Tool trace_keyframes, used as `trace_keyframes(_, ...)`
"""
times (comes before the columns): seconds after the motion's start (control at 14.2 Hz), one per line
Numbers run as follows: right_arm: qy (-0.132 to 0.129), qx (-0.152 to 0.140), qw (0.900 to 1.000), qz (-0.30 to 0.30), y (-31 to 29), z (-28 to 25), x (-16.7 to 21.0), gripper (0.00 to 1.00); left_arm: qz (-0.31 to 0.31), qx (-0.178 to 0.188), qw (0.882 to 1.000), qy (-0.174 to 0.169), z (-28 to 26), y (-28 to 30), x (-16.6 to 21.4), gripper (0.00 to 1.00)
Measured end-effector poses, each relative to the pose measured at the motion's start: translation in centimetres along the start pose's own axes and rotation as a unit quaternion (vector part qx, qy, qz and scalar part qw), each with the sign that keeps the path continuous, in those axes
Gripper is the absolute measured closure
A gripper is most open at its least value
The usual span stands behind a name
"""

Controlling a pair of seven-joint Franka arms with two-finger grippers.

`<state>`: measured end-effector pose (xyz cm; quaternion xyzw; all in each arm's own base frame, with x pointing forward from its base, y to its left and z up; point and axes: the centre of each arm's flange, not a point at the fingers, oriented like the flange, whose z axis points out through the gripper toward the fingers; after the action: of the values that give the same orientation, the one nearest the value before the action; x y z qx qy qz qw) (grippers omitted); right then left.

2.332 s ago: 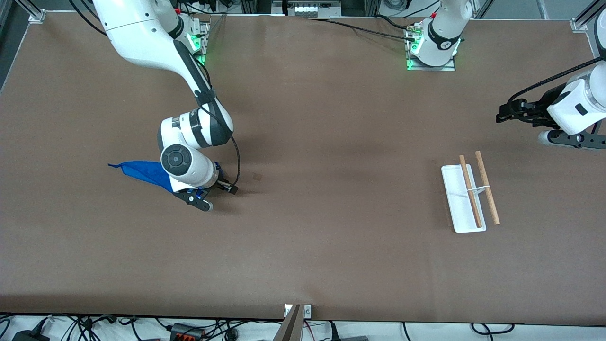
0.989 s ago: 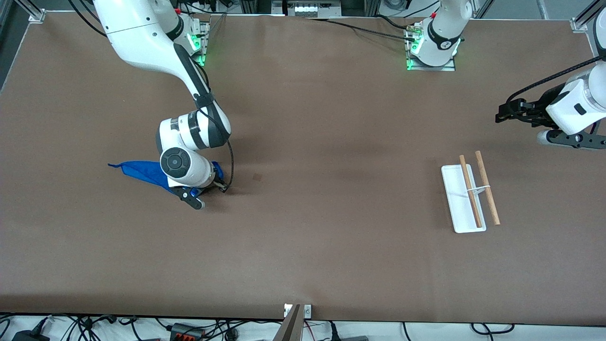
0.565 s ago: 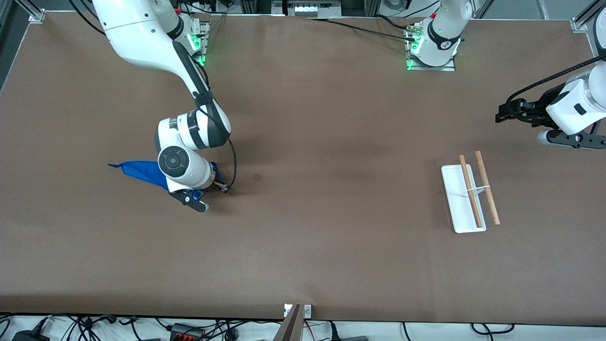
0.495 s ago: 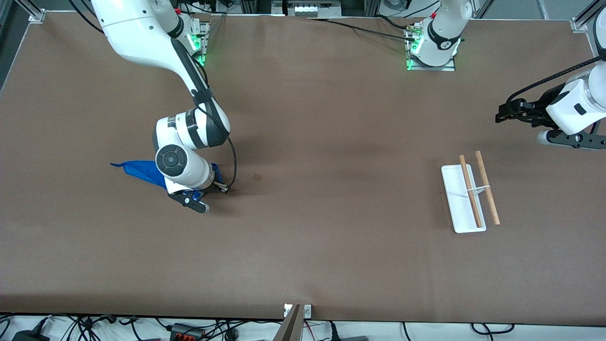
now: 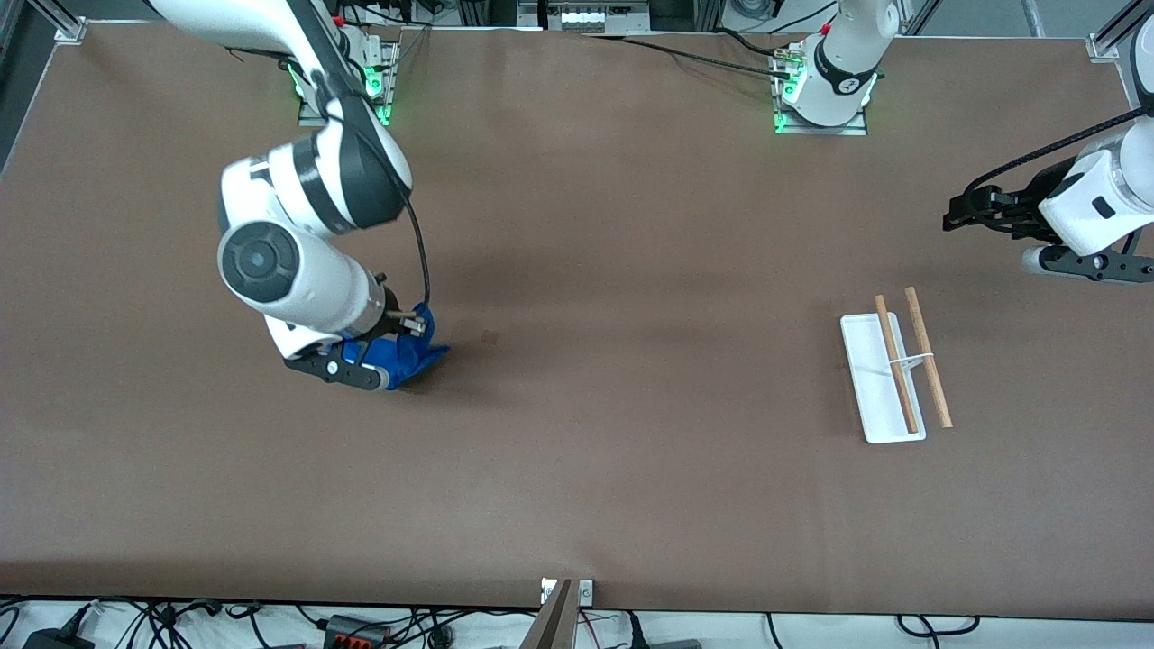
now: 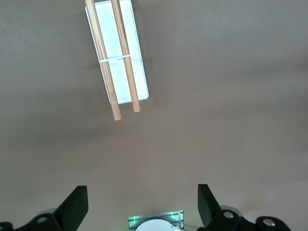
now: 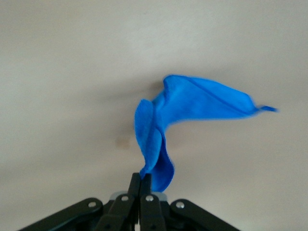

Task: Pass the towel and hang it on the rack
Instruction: 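Lift the towel with the right gripper toward the table middle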

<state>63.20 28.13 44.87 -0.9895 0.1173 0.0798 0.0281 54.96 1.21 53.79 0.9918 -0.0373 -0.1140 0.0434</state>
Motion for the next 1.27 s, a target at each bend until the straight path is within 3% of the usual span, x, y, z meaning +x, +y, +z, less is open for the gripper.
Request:
trace_keyframes(0.35, -0.017, 0.070, 0.996, -0.049, -1.6, -9.9, -3.7, 0.98, -0.002, -0.001, 1.000, -0.003, 0.0, -0.2, -0.1, 0.00)
trace_keyframes(0.78, -0.017, 0.089, 0.993, -0.071, -2.4, -11.0, -4.4, 0.98, -0.001, -0.017, 1.000, -0.001, 0.0, 0.1, 0.0, 0.00)
trace_keyframes(0.99, -0.025, 0.116, 0.989, -0.085, -4.3, -11.1, -5.8, 0.98, 0.004, -0.018, 1.000, -0.001, 0.0, 0.1, 0.0, 0.00)
trace_keyframes(1.27, 0.015, 0.166, 0.980, -0.111, -10.0, -11.9, -9.5, 0.98, 0.005, -0.023, 0.999, -0.025, 0.4, -0.5, -0.5, 0.00)
